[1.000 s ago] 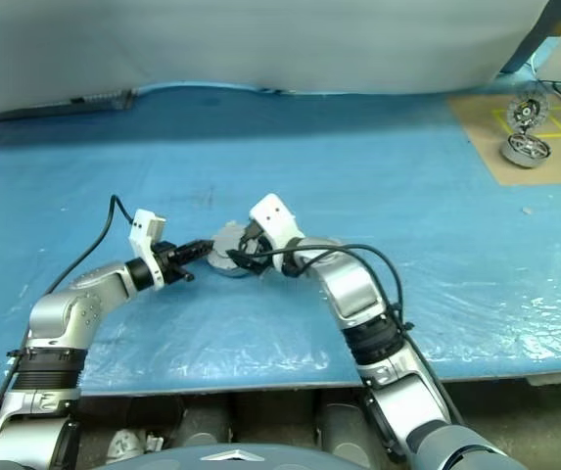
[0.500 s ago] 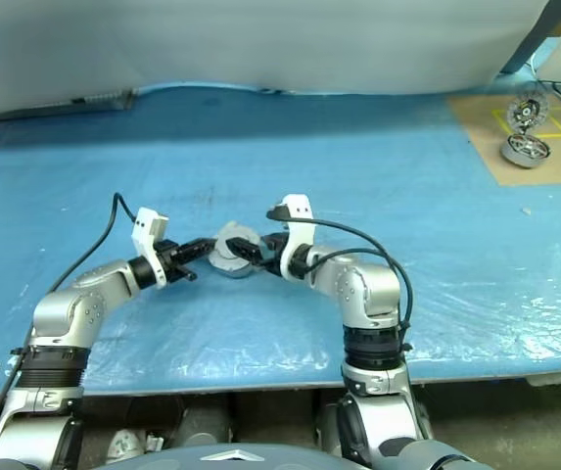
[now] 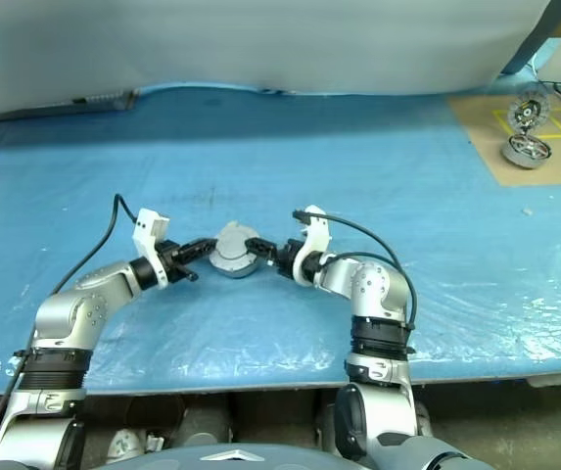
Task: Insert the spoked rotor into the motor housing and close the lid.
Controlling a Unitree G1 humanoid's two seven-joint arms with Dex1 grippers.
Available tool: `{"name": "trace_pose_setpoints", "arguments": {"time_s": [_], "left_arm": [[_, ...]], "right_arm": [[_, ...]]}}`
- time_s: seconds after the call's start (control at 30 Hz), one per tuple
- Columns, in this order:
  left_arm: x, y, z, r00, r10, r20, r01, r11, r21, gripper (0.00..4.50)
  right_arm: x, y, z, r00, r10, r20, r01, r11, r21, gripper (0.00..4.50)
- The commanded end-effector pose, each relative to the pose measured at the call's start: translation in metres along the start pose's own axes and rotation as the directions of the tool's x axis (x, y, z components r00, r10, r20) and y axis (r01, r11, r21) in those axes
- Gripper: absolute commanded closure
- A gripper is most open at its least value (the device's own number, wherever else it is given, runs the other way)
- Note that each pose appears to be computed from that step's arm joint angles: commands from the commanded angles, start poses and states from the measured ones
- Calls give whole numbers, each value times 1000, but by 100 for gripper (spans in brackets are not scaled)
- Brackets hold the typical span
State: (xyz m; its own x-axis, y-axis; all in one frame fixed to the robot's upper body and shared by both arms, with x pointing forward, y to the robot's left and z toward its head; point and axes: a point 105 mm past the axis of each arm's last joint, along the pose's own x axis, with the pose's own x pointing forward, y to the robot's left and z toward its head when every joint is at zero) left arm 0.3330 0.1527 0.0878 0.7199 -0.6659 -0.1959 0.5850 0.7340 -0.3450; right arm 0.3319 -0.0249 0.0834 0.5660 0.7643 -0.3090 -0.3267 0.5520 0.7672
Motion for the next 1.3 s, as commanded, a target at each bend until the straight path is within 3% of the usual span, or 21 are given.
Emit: {"name": "trace_pose_setpoints", "arguments": {"time_s": [0.03,0.5,0.6,0.77,0.9,1.27,1.3], "left_arm": [[4,-6,-14,999,-19,-41,18,1000,-12,450],[1,-4,-18,999,-8,-47,7,1000,-8,450],[0,-4,-18,999,-4,-46,4,1000,-7,450],[0,-3,-20,999,-1,-49,1,1000,-9,450],[1,-3,-21,999,-2,-52,2,1000,-12,450],[3,-4,-10,1000,-4,-6,4,996,-91,450],[4,-3,-7,1000,5,2,-5,996,-92,432]], "right_arm": [[21,43,-10,986,165,-37,-161,984,82,1],[29,55,-12,971,231,-58,-218,961,172,1],[29,57,-11,968,247,-49,-234,953,193,59],[27,54,-13,967,250,-55,-234,950,206,232],[23,49,-15,971,232,-65,-214,955,206,337],[19,42,-16,977,205,-55,-189,959,213,338],[19,42,-15,978,205,-47,-190,958,217,338]]}}
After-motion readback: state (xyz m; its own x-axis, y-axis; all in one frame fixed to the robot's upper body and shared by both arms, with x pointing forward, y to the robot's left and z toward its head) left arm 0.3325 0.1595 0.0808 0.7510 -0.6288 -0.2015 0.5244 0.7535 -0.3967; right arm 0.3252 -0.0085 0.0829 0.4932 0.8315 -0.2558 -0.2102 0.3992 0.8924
